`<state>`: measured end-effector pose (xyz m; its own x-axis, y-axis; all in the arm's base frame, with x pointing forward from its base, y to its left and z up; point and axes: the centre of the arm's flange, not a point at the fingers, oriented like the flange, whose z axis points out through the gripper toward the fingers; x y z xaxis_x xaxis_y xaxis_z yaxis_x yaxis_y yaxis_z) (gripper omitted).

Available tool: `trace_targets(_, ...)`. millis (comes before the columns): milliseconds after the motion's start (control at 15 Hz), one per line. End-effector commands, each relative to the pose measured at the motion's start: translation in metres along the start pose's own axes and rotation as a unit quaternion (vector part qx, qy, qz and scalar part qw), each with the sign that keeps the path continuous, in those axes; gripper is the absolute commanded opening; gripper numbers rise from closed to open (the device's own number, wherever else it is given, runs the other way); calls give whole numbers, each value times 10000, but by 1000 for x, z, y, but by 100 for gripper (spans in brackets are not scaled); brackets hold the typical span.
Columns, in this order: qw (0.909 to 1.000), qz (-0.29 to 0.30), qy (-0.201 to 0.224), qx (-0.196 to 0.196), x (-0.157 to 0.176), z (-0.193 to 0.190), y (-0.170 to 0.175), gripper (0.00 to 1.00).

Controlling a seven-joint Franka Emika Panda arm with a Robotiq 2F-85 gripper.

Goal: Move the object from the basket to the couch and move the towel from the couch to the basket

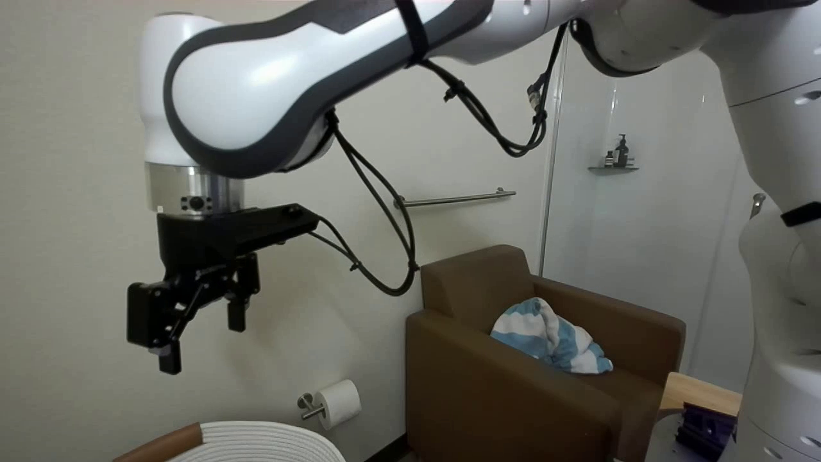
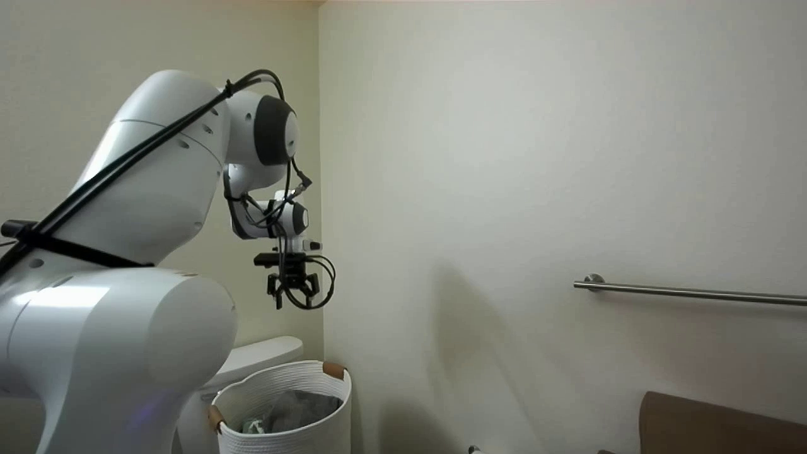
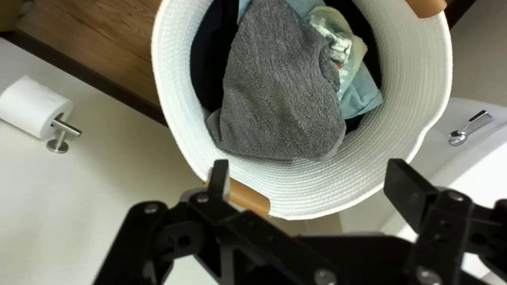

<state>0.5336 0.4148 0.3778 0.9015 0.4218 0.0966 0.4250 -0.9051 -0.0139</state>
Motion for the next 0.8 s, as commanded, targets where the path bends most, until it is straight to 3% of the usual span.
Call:
trace_targets(0, 9979, -531, -159, 334, 25, 46, -16, 100)
trace_targets(333, 9928, -878, -613, 534, 25, 116, -39, 100)
trace_targets(400, 9956, -697, -521, 349, 12, 100, -36, 100)
trace_targets(733, 9943, -788, -612, 362, 19, 126, -46, 100)
